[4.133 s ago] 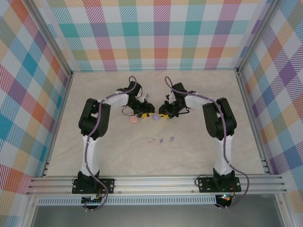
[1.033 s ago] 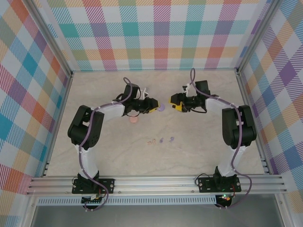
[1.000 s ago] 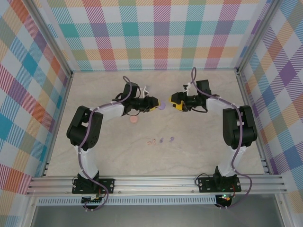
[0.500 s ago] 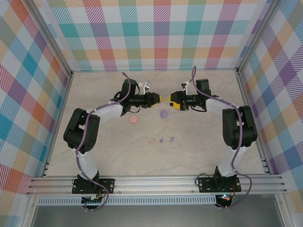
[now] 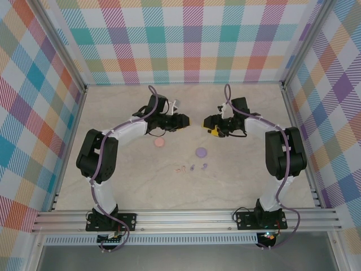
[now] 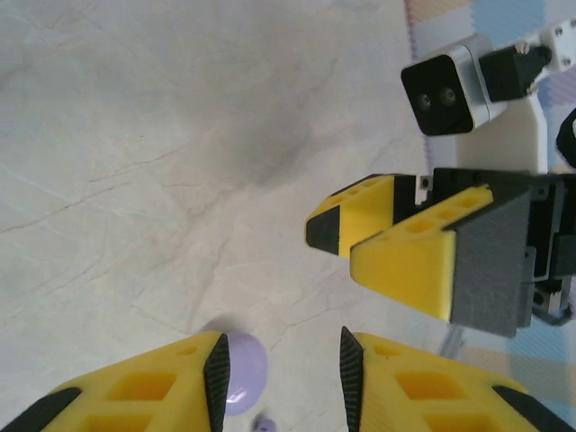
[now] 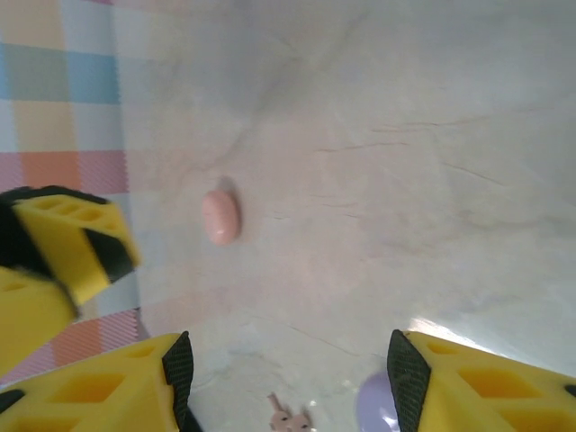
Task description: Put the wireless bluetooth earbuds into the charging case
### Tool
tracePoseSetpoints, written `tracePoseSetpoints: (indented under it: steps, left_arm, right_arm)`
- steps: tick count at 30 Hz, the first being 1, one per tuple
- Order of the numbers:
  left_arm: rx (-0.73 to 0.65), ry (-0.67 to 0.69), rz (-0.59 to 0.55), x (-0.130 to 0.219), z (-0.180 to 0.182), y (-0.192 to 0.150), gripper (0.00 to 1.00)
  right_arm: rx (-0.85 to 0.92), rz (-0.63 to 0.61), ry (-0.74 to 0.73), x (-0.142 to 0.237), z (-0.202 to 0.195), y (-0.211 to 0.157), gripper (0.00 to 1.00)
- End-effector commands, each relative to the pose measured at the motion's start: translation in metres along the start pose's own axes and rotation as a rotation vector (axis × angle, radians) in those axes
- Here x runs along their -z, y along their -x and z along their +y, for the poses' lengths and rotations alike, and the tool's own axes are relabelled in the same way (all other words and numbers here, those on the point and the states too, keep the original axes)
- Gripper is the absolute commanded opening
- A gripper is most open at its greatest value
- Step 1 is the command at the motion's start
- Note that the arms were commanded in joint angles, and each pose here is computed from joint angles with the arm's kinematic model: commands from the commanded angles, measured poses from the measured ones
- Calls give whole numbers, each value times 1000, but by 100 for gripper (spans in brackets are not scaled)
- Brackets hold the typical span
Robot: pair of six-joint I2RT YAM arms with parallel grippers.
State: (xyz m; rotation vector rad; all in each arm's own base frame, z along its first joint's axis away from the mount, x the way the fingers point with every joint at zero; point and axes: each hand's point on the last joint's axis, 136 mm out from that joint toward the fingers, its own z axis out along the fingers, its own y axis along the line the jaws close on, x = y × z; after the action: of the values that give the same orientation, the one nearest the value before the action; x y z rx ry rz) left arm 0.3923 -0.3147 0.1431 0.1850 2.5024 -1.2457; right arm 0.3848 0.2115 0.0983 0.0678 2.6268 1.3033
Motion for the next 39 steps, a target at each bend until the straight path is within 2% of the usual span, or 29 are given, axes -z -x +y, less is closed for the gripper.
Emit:
tracePoseSetpoints:
  steps: [1, 6, 11, 18, 26, 39]
  left_arm:
    - [-96, 145, 133, -6, 13, -32, 43]
    - [-255, 244, 233, -13, 7, -56, 53]
    - [-405, 348, 315, -28, -1, -81, 63]
    - [-362, 590, 377, -46, 16, -94, 69]
    - [-405, 630, 420, -68, 14, -118, 74]
    - [-409, 641, 430, -94, 26, -120, 74]
  right_arm:
    - [15, -7, -176, 11, -23, -6, 62]
    - [-39, -42, -384, 28, -61, -12, 63]
    - [-130, -96, -458, 55, -89, -12, 63]
    - [-190, -148, -485, 86, -106, -12, 65]
    - [-208, -156, -465, 91, -110, -15, 66]
    - [-218, -147, -430, 85, -109, -16, 66]
